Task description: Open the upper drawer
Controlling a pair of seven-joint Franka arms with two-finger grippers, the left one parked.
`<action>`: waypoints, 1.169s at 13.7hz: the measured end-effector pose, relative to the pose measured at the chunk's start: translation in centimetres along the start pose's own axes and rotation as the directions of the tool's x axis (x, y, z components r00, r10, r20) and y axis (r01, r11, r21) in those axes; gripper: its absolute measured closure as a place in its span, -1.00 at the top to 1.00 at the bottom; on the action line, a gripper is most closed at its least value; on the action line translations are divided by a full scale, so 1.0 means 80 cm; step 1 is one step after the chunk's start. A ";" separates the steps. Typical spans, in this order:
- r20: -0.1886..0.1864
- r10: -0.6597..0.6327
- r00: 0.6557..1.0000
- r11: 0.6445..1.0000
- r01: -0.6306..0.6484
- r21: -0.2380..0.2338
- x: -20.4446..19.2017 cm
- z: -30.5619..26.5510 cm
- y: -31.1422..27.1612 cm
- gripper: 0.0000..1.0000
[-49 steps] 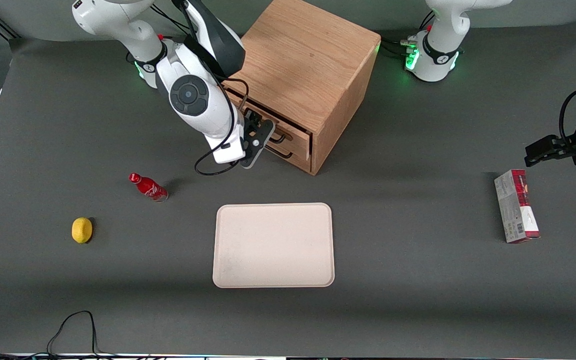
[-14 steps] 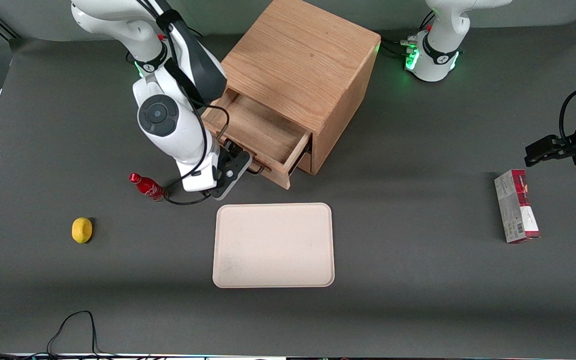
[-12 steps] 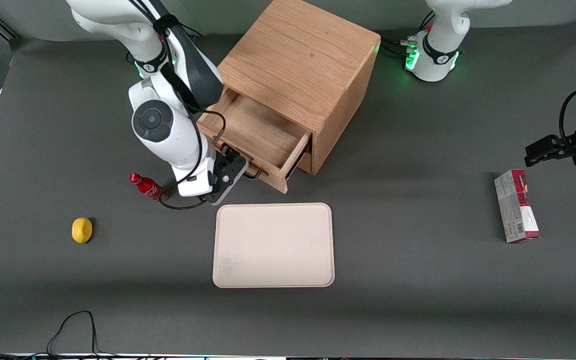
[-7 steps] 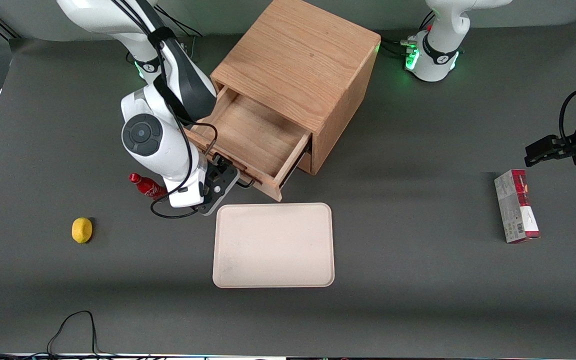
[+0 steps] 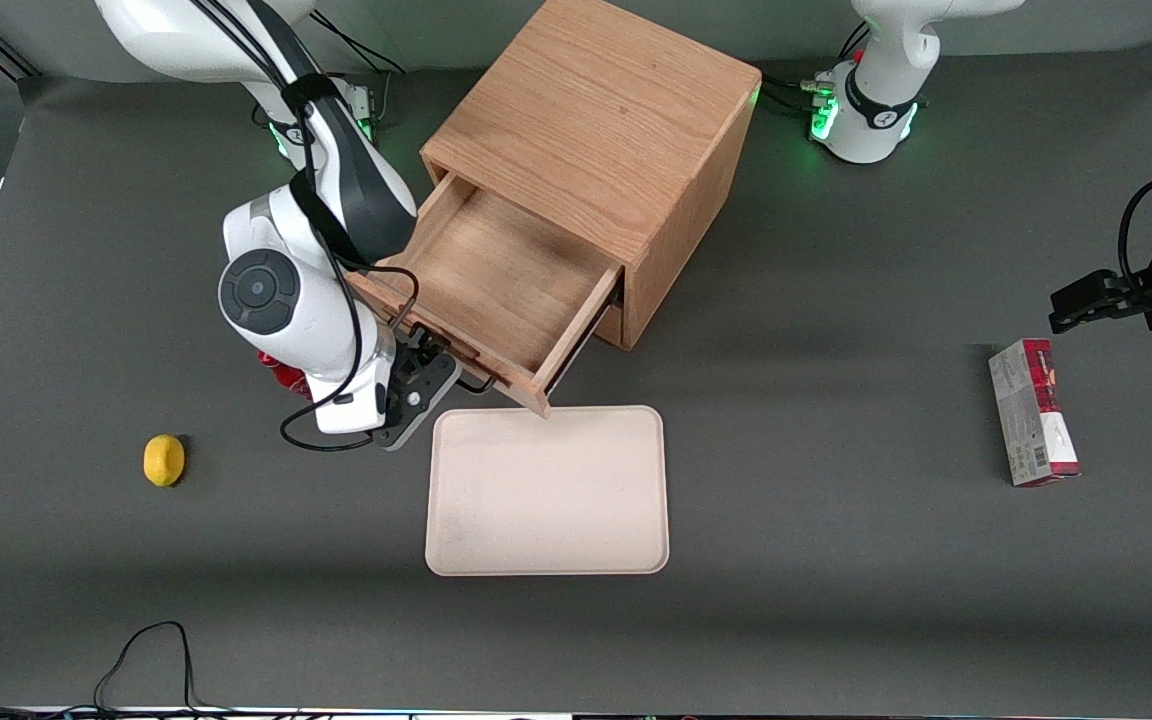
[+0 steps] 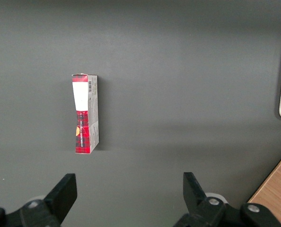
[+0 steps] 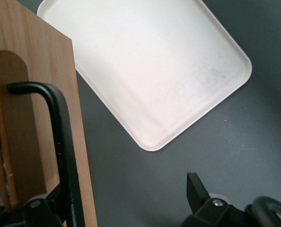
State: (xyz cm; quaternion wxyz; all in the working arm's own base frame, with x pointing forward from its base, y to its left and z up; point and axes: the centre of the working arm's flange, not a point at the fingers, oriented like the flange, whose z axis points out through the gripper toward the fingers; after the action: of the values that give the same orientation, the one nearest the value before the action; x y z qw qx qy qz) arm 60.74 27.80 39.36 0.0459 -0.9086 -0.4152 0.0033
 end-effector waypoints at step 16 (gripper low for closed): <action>-0.021 0.052 0.998 0.998 -0.053 -0.021 -0.006 -0.033 0.056 1.00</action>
State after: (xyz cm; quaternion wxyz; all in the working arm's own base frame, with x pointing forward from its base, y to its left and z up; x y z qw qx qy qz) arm 63.91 24.35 41.56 0.0401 -0.9196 -0.3907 -0.0092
